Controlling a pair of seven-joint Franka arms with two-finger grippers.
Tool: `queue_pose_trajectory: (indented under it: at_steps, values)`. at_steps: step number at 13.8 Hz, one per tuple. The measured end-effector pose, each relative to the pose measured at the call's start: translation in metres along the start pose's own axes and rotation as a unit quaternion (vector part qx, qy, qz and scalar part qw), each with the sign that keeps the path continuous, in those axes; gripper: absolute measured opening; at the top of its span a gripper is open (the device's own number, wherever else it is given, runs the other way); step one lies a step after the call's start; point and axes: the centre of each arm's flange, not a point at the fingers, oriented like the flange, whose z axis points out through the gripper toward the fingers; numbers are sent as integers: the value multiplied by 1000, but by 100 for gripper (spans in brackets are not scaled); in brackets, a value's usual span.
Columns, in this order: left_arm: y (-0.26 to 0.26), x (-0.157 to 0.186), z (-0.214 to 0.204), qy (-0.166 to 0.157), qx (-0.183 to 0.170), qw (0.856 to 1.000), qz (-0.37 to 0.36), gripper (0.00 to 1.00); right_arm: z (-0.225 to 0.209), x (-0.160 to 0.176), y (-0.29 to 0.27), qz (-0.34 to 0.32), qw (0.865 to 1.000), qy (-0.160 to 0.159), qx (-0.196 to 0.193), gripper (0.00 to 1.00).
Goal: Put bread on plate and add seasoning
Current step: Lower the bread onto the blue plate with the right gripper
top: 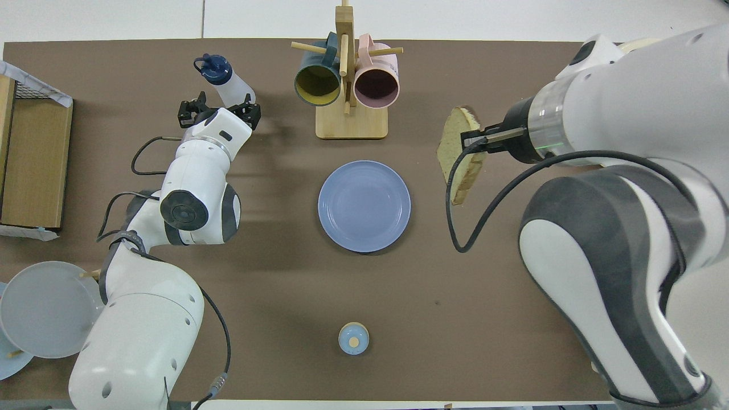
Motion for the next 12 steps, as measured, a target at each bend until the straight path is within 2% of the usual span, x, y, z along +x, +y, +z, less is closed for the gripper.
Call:
queue_pose_trajectory:
  at_steps: [4, 6, 10, 12]
  values:
    - [9, 12, 9, -13, -6, 1000, 12, 100, 91, -33, -72, 29, 999, 19, 19, 7]
    - [3, 13, 12, -13, -2, 1000, 9, 100, 123, -52, -103, 33, 999, 15, 22, 7]
    - [-4, 2, 22, -23, 5, 1000, -10, 100, 157, -68, -103, 33, 999, 28, 19, 7]
    - [8, -7, 32, -16, 3, 999, -33, 100, 164, -72, -98, 35, 999, 31, 17, 7]
